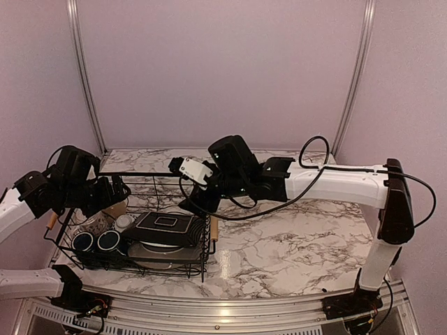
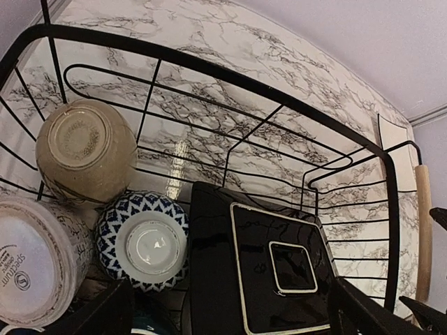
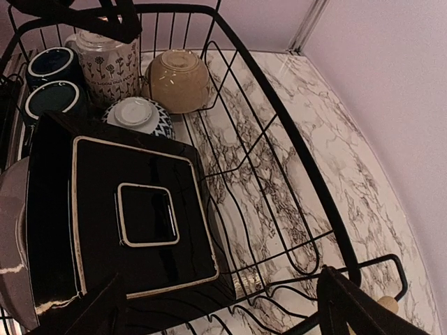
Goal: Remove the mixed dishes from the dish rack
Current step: Grab the plate from the dish rack.
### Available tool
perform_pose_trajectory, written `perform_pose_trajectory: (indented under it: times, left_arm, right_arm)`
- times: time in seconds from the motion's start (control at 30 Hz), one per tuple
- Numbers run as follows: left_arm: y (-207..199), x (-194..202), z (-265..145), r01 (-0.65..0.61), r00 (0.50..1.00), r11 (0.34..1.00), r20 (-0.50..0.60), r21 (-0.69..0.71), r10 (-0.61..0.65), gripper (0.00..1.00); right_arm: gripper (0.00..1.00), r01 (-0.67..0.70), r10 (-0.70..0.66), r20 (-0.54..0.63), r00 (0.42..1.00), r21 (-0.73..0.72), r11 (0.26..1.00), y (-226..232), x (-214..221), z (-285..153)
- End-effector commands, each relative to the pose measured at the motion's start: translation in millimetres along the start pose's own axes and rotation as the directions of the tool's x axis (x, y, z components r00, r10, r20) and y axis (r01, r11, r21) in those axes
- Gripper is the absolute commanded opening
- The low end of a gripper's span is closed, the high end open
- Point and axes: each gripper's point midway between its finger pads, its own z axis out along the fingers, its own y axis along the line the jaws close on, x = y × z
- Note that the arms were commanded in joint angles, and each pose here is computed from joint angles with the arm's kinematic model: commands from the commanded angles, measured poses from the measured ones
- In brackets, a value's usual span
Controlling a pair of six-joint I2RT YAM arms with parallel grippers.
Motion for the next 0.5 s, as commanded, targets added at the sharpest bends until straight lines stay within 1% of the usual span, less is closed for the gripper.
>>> perform_pose_trajectory:
  times: [0.0,0.1,0.13,0.23,0.3,0.47]
  left_arm:
    - [21,33,9,0.086,0.992,0.992,-0.085,-0.095,-0.095,0.99]
    - [24,38,12,0.093,0.991,0.988,-0.086,-0.127,-0.104,0.98]
    - [26,37,12,0.114,0.989,0.984,-0.074,-0.137,-0.125,0.98]
    - [31,31,9,0.140,0.989,0.979,-0.018,-0.147,-0.144,0.95]
    - [33,21,5,0.141,0.990,0.977,0.031,-0.158,-0.138,0.92]
    - [33,3,-4,0.140,0.987,0.976,0.103,-0.166,-0.124,0.90]
  right_arm:
    - [0.90,0.071,-0.071,-0.011,0.997,-0.006,0.997,20,-20,18]
    - [0.88,0.070,-0.069,-0.041,0.997,0.024,0.997,23,-19,30]
    - [0.88,0.069,-0.068,-0.042,0.997,0.020,0.997,26,-20,33]
    - [0.88,0.076,-0.076,-0.040,0.996,0.000,0.997,37,-20,41]
    - [0.87,0.089,-0.090,-0.047,0.995,-0.011,0.996,45,-22,49]
    - [0.85,0.140,-0.141,-0.079,0.987,-0.008,0.990,67,-26,64]
